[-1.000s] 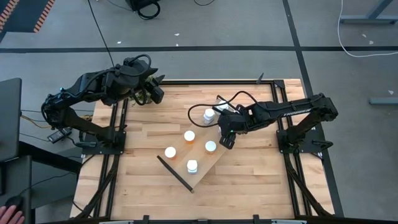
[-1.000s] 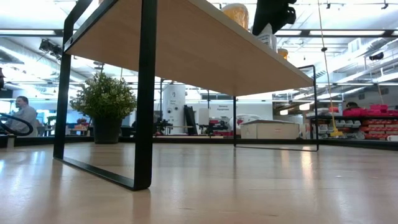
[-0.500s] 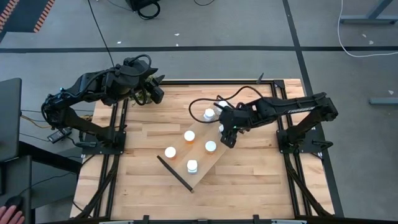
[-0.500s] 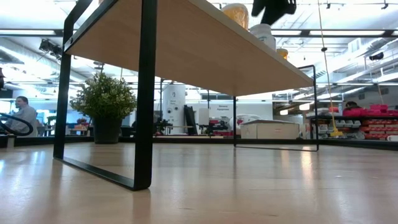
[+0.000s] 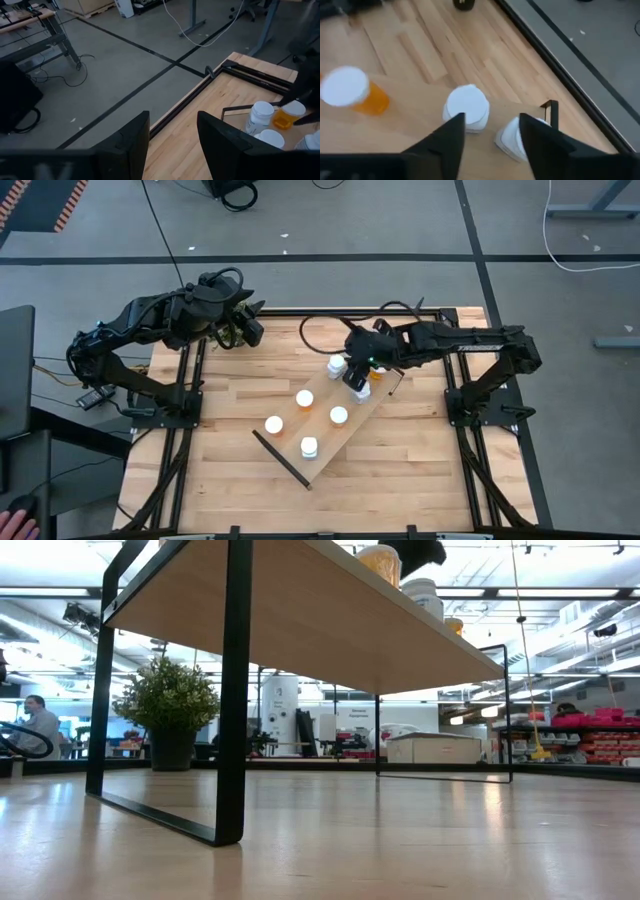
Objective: Pick and place medicine bottles onto shelf by color
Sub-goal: Adjust the white pill bottles on the shelf
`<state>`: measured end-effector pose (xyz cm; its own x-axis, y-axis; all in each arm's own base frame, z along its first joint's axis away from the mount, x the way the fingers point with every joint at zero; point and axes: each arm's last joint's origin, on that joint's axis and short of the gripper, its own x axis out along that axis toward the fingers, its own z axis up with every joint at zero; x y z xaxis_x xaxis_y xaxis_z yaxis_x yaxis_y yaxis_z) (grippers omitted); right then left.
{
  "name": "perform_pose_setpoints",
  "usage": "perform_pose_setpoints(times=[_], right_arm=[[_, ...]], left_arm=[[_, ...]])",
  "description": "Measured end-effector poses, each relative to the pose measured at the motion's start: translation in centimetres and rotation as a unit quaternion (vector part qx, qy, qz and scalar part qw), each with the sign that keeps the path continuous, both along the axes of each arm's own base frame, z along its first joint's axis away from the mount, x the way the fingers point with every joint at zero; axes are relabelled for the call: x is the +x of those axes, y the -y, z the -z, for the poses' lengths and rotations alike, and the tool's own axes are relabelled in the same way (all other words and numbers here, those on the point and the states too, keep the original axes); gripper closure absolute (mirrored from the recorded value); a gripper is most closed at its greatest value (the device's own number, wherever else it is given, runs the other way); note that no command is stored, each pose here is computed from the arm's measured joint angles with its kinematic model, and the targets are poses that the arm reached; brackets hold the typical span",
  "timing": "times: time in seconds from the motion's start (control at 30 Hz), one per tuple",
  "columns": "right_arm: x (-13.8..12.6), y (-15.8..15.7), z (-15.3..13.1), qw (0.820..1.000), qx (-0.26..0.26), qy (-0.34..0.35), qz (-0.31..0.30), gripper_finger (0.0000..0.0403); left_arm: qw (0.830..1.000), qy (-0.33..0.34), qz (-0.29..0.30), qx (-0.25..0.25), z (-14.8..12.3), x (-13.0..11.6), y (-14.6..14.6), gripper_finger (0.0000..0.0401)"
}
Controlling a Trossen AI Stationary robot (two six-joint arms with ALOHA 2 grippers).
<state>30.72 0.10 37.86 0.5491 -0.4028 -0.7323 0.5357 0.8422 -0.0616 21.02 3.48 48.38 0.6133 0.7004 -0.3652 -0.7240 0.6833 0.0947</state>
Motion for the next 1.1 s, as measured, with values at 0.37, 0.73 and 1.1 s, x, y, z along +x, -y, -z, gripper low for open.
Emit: perform_pose_setpoints(times=[0.37, 0.73, 1.1], right_arm=[[0.4, 1.7, 0.8, 1.000, -0.009, -0.008, -0.018, 0.0395], [1.4, 3.6, 4.3, 0.999, 0.045, 0.009, -0.009, 0.0397], [1.4, 4.1, 4.3, 0.998, 0.050, 0.008, -0.021, 0.0398]], left_arm=[[1.000, 0.003, -0.001, -0.002, 0.0, 0.0, 0.0, 0.0229], [1.000, 0.002, -0.009, 0.000, 0.0, 0.0, -0.2, 0.0229], [1.000, -0.001, -0.007, 0.003, 0.0, 0.0, -0.2, 0.0229]])
